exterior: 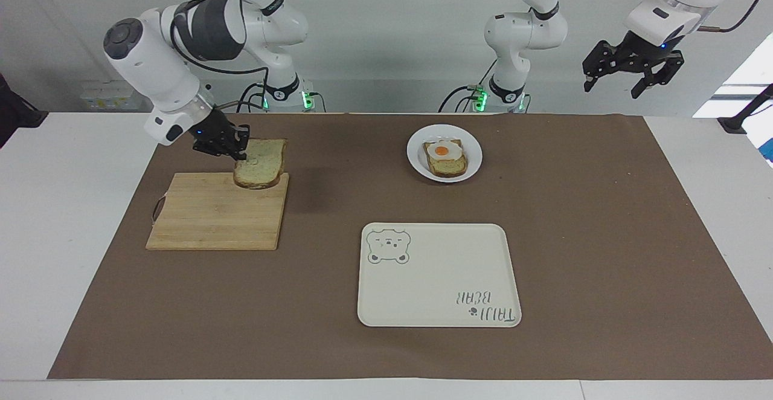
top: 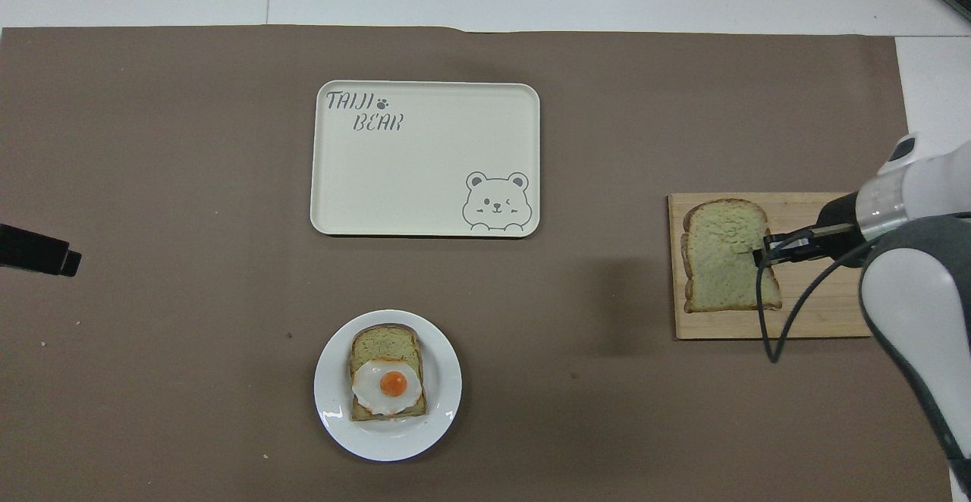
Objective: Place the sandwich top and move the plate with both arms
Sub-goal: 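Carry the bread slice with the right gripper over the egg plate, then lower the bread slice onto the egg and open the right gripper, then withdraw the right gripper while the left gripper reaches toward the plate, then grip the plate rim nearest the robot with the left gripper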
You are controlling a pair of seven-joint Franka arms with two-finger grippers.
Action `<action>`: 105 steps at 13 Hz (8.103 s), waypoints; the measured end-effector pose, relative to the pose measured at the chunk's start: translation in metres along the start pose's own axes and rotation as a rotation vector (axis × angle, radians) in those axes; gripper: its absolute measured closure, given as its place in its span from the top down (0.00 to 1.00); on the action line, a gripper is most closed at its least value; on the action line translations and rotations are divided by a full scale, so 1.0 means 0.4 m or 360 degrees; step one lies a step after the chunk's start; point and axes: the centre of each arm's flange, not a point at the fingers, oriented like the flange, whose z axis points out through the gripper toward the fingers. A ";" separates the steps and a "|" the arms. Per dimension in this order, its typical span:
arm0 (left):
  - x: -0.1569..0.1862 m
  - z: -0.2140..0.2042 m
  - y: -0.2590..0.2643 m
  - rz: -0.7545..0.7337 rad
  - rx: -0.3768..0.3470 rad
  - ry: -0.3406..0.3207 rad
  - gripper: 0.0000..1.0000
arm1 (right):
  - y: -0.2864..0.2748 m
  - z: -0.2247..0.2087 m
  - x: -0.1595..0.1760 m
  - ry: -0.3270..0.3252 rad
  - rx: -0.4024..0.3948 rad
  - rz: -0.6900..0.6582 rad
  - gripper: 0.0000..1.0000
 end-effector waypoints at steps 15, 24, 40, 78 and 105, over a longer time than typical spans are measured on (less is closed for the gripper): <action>0.000 0.000 0.000 0.0000 0.0000 0.0000 1.00 | -0.467 0.162 -0.008 -0.0030 0.0076 -0.0091 0.08; 0.000 0.000 0.000 0.0000 0.0000 0.0000 1.00 | -0.775 0.309 -0.064 0.0014 0.0230 -0.0009 0.08; 0.000 0.000 0.000 0.0000 0.0000 -0.0001 1.00 | -0.992 0.585 -0.154 -0.0045 0.0253 -0.0028 0.08; -0.043 0.624 -0.017 -0.0013 -0.0942 0.0031 1.00 | -0.159 -0.200 0.042 0.0362 -0.0165 0.0366 1.00; -0.265 1.121 0.102 -0.0182 -0.1369 0.0170 0.46 | 0.204 -0.414 -0.106 0.0188 -0.0242 0.0321 1.00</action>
